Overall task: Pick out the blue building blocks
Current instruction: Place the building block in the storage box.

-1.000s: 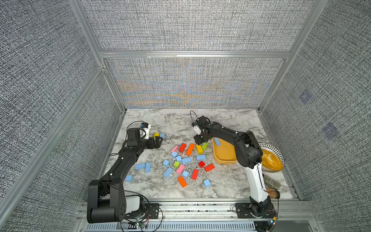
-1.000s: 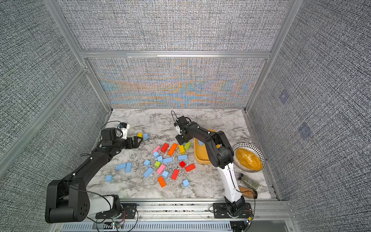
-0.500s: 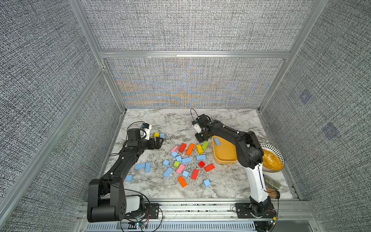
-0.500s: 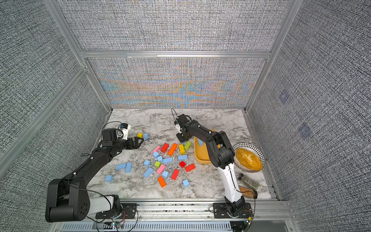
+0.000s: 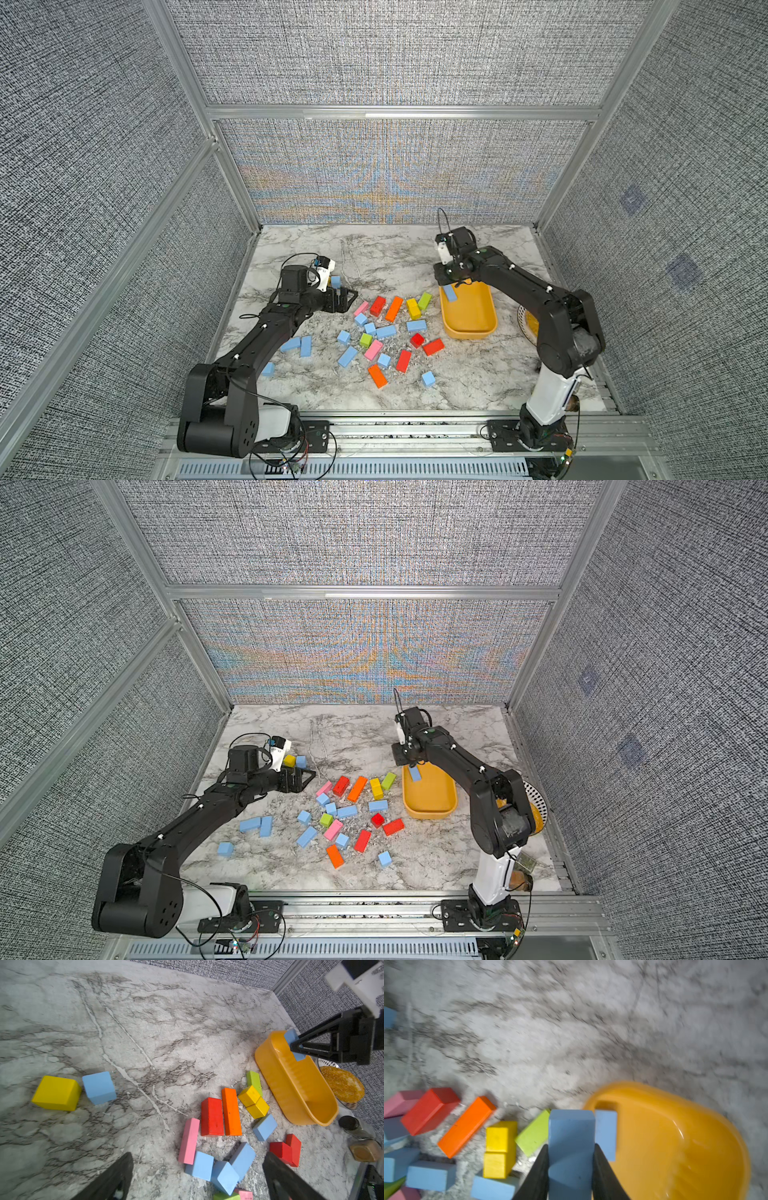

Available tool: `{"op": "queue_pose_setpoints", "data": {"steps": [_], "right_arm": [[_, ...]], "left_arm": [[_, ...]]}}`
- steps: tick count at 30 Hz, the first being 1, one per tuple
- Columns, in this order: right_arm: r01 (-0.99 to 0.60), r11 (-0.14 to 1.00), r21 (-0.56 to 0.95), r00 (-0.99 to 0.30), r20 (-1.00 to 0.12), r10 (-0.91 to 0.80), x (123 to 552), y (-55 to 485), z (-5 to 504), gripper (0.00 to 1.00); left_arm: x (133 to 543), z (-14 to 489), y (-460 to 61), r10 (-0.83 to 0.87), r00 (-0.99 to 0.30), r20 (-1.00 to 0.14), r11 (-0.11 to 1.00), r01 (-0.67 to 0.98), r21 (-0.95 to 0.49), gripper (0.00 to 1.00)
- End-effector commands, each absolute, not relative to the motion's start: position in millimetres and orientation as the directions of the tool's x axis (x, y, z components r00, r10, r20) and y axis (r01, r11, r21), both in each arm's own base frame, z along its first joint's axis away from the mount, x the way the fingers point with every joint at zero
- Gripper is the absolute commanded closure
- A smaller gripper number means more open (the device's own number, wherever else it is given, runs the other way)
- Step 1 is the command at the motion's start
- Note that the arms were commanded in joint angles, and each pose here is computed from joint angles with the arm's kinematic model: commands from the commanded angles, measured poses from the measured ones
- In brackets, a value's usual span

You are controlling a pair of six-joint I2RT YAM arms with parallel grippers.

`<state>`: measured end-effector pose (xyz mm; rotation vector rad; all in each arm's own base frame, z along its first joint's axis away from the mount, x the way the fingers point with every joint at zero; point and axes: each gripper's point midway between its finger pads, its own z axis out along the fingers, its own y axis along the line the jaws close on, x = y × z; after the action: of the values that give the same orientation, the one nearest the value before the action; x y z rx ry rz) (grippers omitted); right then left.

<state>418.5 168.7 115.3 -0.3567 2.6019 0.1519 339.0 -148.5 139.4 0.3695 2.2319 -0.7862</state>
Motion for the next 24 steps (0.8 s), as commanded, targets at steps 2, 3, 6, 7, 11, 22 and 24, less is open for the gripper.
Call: {"op": "queue_pose_setpoints", "data": {"steps": [2,3,6,7,11,22,24], "right_arm": [[-0.165,0.984,0.067,-0.872,-0.475,-0.114,409,136,97,0.76],[-0.149,0.986,0.072,-0.878,-0.469,-0.099,410,131,91,0.76],[-0.12,0.99,0.078,-0.887,-0.456,-0.071,416,122,76,0.75],[-0.113,0.991,0.071,-0.887,-0.457,-0.068,420,120,73,0.75],[-0.093,0.994,0.054,-0.887,-0.458,-0.058,434,113,61,0.75],[-0.108,0.993,0.05,-0.901,-0.426,-0.077,440,115,40,0.72],[-0.116,0.991,0.065,-0.902,-0.425,-0.078,437,118,39,0.69]], "left_arm": [[339,144,-156,0.031,-0.681,-0.732,0.75,0.5,-0.434,0.02],[339,146,-157,0.032,-0.678,-0.734,0.75,0.502,-0.431,0.02],[339,146,-156,0.04,-0.676,-0.736,0.754,0.504,-0.422,0.01],[339,146,-156,0.043,-0.674,-0.737,0.756,0.505,-0.418,0.02],[340,145,-155,0.05,-0.673,-0.738,0.759,0.506,-0.41,0.02],[340,141,-154,0.062,-0.679,-0.731,0.765,0.503,-0.402,0.02],[340,141,-154,0.063,-0.678,-0.732,0.765,0.504,-0.401,0.02]]}}
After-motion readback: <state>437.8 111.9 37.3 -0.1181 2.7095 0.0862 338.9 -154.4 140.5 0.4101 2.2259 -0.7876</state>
